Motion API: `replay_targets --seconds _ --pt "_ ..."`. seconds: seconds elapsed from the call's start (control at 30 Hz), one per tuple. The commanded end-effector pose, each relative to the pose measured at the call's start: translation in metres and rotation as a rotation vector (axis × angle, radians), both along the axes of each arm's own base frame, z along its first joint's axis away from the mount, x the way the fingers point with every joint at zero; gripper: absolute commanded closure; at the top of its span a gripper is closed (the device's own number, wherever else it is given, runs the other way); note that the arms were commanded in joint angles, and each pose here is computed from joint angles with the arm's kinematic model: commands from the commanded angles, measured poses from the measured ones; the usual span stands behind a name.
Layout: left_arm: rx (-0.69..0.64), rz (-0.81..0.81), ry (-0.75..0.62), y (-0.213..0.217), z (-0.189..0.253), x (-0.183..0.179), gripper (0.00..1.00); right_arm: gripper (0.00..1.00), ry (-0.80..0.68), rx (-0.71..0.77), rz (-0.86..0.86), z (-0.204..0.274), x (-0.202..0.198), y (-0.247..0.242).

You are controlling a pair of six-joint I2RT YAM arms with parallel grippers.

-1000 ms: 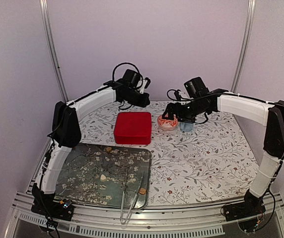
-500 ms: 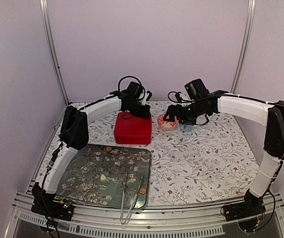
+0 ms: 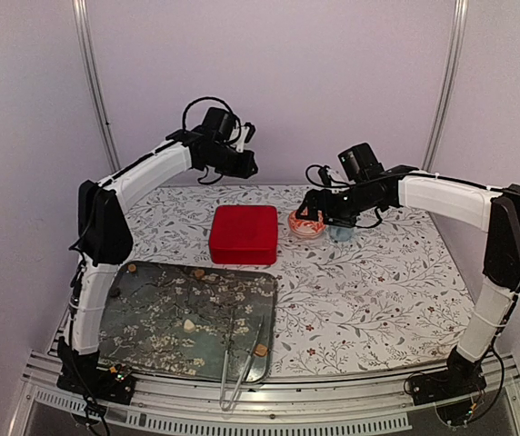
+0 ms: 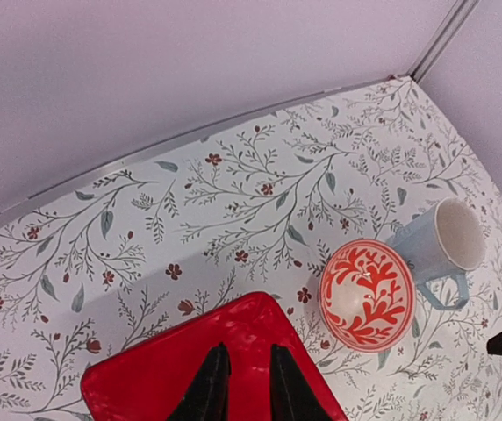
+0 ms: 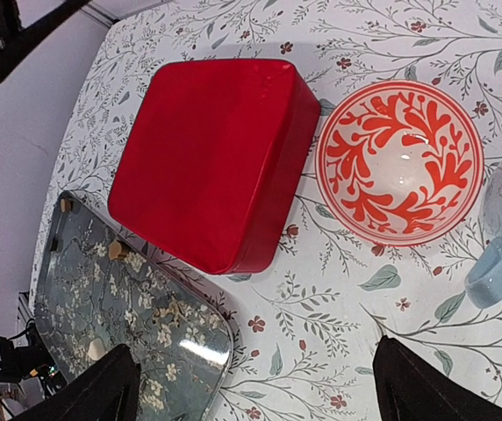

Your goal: Pack the chocolate

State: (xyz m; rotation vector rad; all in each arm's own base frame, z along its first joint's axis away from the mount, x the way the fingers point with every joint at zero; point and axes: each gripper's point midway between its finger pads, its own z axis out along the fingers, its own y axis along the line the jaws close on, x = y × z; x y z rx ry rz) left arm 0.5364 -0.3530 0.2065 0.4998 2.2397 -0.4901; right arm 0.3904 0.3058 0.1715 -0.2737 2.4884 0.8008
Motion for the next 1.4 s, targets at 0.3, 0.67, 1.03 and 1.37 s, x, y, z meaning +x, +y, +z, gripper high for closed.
replay_targets --seconds 0.3,0.67,1.03,1.37 --pt "0.083 0.050 0.137 0.004 -0.115 0.017 0.86 0.06 0.000 0.024 -0.004 0.004 0.002 0.001" --pt "0.127 0.114 0.130 0.039 -0.090 0.023 0.87 0.06 -0.009 0.026 -0.001 0.006 0.006 0.003" --pt "0.118 0.192 0.055 0.084 -0.033 0.021 0.86 0.06 -0.005 0.039 0.021 0.005 0.007 0.009" --pt "0.213 0.190 0.207 0.104 -0.108 -0.005 0.87 0.06 0.002 0.034 0.016 0.000 0.007 0.008"
